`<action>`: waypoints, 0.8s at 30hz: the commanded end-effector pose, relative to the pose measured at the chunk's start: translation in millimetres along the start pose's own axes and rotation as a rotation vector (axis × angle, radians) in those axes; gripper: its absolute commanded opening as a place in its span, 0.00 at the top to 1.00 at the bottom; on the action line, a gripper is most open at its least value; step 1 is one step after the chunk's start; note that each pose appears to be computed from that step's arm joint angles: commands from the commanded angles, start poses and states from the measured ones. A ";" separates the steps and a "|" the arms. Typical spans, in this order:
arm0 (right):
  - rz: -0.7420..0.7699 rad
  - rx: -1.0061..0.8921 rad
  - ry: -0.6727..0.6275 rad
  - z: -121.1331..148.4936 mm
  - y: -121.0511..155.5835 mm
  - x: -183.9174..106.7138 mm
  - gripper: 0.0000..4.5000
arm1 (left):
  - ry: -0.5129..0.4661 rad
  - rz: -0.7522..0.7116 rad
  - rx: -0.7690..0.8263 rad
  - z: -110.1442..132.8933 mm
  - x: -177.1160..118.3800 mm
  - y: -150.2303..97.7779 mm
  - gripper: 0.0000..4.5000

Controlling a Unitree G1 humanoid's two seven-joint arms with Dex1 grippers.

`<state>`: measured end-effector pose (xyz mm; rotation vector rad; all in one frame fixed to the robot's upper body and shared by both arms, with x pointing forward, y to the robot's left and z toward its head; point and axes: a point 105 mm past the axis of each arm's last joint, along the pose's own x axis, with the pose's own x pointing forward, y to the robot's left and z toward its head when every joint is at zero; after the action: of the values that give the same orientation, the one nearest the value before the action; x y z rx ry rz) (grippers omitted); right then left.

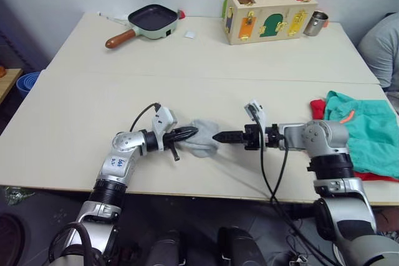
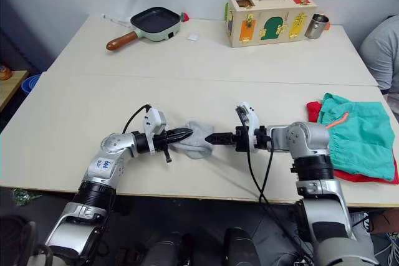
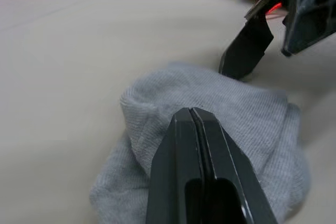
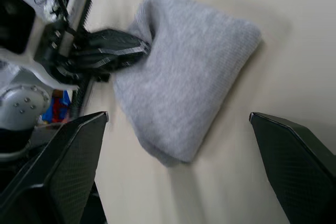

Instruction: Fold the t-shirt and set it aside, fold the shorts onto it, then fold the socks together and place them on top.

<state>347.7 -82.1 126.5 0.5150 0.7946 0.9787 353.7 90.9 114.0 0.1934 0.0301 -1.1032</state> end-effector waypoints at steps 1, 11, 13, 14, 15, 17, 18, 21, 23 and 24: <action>0.017 0.087 0.076 -13.0 2.5 19.5 0.00 | 0.014 0.005 0.013 -2.4 -1.0 0.5 1.00; 0.041 0.114 0.034 -0.3 11.7 38.1 0.67 | -0.004 0.033 0.021 -0.1 -12.7 6.5 1.00; 0.035 0.119 0.014 2.9 9.8 33.4 0.82 | -0.028 0.028 0.030 4.4 -16.8 5.3 1.00; 0.036 0.118 0.006 4.5 9.7 29.6 0.90 | -0.052 0.019 0.042 8.8 -19.4 3.8 1.00; 0.044 0.116 -0.012 7.6 10.7 21.8 0.96 | -0.086 0.019 0.035 15.4 -23.7 3.0 1.00; 0.067 0.101 -0.050 14.1 14.6 5.0 0.99 | -0.123 0.000 0.032 25.3 -32.1 -0.8 1.00; 0.086 0.081 -0.073 18.1 18.9 -7.9 0.99 | -0.129 -0.029 0.039 30.5 -37.7 -5.7 1.00; 0.125 0.027 -0.138 27.8 31.0 -45.5 0.99 | -0.142 -0.102 0.041 45.8 -50.0 -19.6 0.92; 0.093 0.007 -0.204 36.8 30.6 -83.5 0.99 | -0.190 -0.129 0.057 65.0 -58.6 -27.4 0.81; 0.055 0.009 -0.262 43.5 26.2 -106.2 0.99 | -0.223 -0.129 0.058 75.4 -62.7 -30.2 0.74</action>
<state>338.7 -144.2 183.7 0.6520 0.6583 0.9312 304.9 121.9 166.9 0.1308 -0.1010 -1.2198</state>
